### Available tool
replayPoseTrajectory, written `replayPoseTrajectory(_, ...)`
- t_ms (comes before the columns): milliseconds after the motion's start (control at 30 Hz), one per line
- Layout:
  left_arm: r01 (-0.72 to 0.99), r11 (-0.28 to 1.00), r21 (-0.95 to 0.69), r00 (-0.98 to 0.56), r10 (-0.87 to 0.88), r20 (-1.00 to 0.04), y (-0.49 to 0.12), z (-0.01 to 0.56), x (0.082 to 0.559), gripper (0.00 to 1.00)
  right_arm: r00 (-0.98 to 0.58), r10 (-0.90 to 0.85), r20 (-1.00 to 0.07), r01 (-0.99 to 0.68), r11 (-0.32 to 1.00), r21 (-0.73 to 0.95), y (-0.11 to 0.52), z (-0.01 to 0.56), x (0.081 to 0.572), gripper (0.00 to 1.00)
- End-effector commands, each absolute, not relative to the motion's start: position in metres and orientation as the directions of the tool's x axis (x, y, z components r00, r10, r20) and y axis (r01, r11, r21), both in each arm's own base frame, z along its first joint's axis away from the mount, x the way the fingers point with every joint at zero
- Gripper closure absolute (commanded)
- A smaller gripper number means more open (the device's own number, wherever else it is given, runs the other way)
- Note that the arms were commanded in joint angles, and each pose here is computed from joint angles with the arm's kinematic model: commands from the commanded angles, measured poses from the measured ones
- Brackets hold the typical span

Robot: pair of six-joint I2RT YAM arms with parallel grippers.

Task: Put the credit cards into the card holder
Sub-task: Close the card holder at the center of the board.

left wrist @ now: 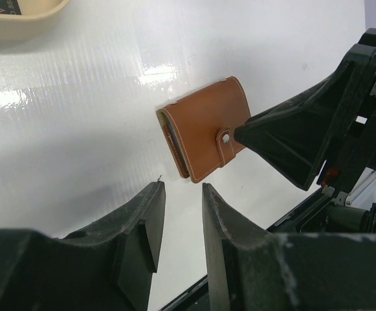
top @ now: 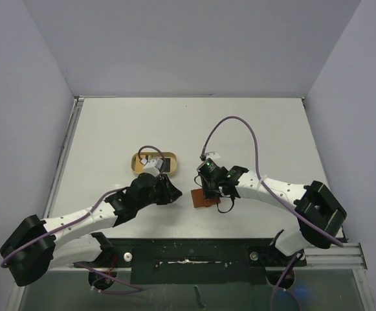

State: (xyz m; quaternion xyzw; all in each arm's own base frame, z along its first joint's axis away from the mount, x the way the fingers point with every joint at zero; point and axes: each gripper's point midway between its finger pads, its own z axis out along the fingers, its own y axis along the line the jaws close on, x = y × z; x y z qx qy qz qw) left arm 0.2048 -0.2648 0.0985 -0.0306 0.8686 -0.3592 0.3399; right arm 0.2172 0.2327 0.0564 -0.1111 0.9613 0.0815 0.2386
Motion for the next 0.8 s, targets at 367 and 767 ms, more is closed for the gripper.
replayPoseTrajectory(367,0.201,0.717,-0.668,-0.755,-0.321,-0.572,-0.271,0.105,0.211,0.72,-0.908,-0.206,-0.365,-0.250,0.965,0.078,0.226,-0.007,0.201,0.90)
replayPoseTrajectory(767,0.231,0.752,-0.617,-0.704,-0.308,-0.640,-0.262,0.143,0.222,0.67,-0.845,-0.169,-0.508,-0.251,0.963,0.097,0.236,0.058,0.229,0.79)
